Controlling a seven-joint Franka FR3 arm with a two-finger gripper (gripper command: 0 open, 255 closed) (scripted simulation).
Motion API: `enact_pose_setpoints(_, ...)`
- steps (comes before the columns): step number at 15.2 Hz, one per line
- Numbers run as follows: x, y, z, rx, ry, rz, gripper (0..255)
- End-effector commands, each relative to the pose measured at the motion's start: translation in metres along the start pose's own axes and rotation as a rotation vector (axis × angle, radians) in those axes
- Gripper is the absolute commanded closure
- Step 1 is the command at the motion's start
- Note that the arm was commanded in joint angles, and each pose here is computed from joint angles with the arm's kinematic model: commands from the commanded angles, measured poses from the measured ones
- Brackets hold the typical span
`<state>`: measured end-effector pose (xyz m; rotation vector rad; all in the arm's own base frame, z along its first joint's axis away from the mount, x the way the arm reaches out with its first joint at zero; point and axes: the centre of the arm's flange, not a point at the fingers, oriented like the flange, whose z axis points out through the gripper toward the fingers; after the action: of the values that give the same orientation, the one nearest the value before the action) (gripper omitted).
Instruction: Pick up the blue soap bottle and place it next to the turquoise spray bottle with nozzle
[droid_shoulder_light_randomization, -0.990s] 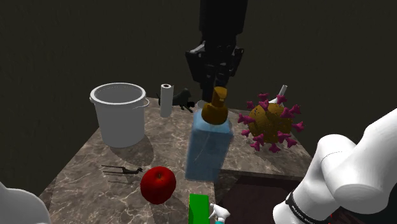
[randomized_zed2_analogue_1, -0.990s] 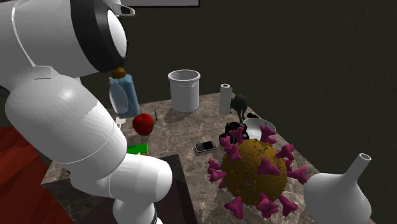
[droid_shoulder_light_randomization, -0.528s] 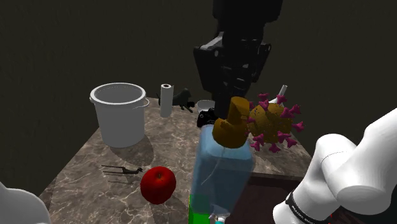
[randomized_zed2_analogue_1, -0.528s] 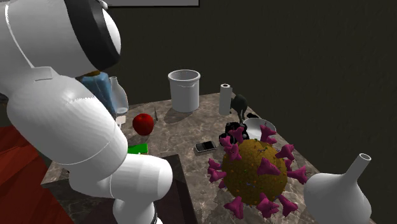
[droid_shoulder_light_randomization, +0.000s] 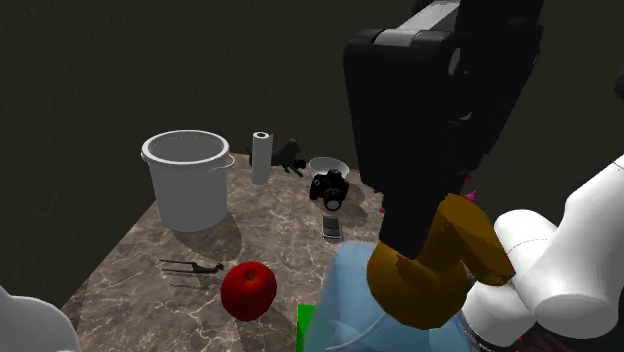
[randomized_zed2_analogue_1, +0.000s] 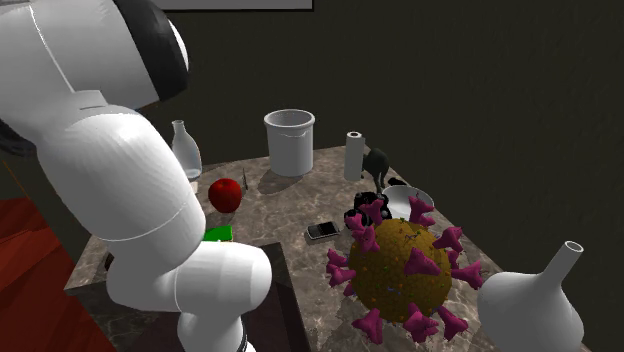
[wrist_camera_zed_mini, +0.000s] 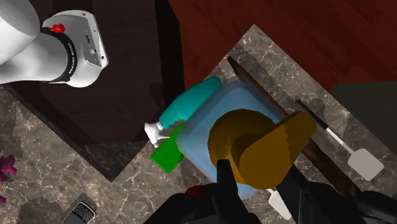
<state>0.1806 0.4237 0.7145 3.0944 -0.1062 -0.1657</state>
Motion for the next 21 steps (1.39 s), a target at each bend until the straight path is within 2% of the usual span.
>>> enact_pose_setpoints(1,-0.021,-0.013,-0.007,0.001,0.000,0.002,255)
enact_pose_setpoints(12,-0.140,-0.097,-0.038,0.001,0.000,0.002,255)
enact_pose_setpoints(21,-0.135,-0.099,0.009,0.001,0.000,0.002,255)
